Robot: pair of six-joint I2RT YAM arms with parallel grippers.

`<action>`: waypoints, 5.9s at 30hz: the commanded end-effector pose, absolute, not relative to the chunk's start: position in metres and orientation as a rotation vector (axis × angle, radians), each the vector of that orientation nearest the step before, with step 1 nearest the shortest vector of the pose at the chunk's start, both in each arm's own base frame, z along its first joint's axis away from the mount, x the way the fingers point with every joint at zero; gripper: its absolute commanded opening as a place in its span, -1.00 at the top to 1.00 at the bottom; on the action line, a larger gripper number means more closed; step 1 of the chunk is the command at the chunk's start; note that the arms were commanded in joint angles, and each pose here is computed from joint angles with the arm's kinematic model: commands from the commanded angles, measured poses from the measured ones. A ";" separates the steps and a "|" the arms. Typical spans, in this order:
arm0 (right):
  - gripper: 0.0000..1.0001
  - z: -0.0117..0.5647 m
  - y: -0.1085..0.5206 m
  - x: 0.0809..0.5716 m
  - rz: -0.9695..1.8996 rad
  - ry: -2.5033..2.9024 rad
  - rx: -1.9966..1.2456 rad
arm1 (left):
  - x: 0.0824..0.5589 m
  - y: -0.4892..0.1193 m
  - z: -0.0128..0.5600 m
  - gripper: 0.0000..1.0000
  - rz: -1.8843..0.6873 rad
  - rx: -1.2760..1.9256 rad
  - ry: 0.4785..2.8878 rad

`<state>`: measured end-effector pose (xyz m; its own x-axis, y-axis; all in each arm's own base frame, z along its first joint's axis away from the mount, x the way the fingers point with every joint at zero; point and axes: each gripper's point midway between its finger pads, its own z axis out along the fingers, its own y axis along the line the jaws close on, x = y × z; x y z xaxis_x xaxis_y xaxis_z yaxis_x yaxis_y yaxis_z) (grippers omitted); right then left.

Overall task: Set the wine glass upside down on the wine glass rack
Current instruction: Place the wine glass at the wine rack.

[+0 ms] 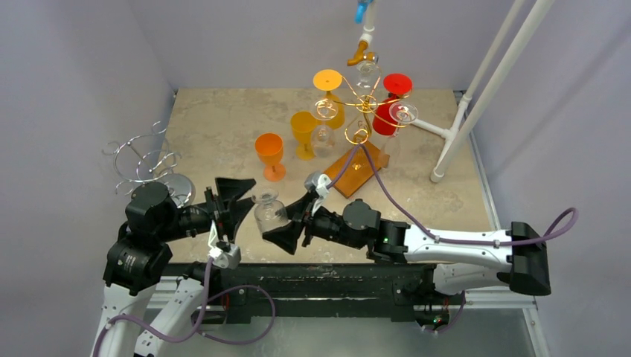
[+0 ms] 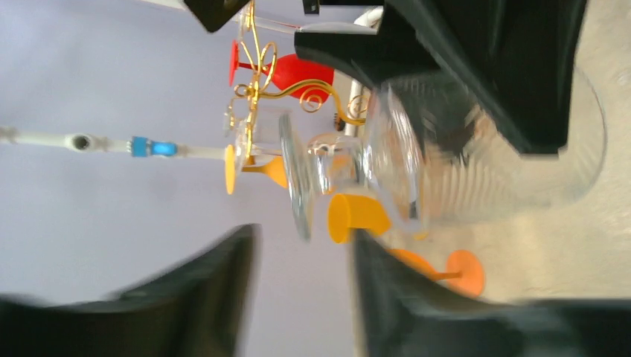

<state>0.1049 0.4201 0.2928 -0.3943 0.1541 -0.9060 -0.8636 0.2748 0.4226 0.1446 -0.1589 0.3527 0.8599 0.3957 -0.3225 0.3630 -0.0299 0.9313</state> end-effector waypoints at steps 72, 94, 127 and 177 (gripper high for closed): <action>1.00 0.348 0.167 0.262 0.475 1.492 -0.279 | 0.200 -0.136 0.276 -1.00 -0.121 1.466 1.248; 1.00 0.349 0.180 0.297 0.525 1.469 -0.373 | 0.230 -0.129 0.272 -1.00 -0.197 1.234 1.564; 1.00 0.342 0.205 0.307 0.561 1.402 -0.523 | 0.230 -0.108 0.243 -1.00 -0.149 1.173 1.775; 1.00 0.312 0.193 0.289 0.591 1.300 -0.441 | 0.235 -0.110 0.239 -1.00 -0.129 1.208 1.730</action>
<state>0.2891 0.1956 0.2695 0.0445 0.0345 -0.9984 -0.6473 0.7622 -0.0025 0.2281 -0.1111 0.2329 -0.0368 0.6563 -0.7536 0.7819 0.4885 0.3873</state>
